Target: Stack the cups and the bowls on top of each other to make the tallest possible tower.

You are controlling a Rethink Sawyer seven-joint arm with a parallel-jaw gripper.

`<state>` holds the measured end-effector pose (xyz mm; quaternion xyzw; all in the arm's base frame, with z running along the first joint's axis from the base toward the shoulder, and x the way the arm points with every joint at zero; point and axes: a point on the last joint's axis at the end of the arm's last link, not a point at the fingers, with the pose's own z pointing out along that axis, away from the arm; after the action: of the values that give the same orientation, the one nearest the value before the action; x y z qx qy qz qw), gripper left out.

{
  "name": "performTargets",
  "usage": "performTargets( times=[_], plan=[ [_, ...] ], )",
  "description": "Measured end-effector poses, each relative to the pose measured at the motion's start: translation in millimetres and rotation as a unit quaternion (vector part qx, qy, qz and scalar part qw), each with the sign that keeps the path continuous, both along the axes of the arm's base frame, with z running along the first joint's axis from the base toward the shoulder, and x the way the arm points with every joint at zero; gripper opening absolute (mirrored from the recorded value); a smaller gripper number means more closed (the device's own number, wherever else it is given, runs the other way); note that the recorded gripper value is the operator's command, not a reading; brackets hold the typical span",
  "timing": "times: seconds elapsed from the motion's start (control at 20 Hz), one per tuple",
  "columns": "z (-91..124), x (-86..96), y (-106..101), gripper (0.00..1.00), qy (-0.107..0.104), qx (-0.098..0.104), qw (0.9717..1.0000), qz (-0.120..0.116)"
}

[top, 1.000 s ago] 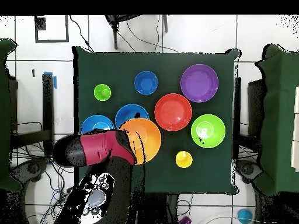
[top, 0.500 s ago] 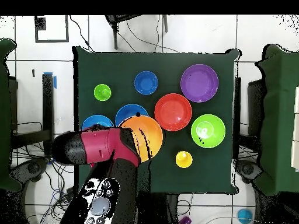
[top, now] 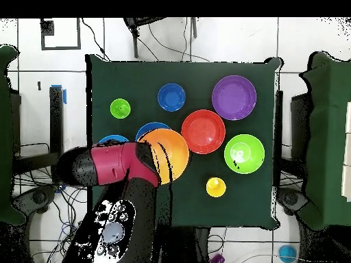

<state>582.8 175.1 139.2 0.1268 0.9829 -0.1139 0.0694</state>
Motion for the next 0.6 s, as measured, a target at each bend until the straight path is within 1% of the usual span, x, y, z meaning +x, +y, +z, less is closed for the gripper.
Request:
performTargets(
  times=[0.4,0.6],
  plan=[
    [-13,14.2,3,0.00,-0.001,-0.002,1.0000,0.003],
    [-22,16.6,5,0.00,0.003,-0.002,1.0000,0.003]
  ],
)
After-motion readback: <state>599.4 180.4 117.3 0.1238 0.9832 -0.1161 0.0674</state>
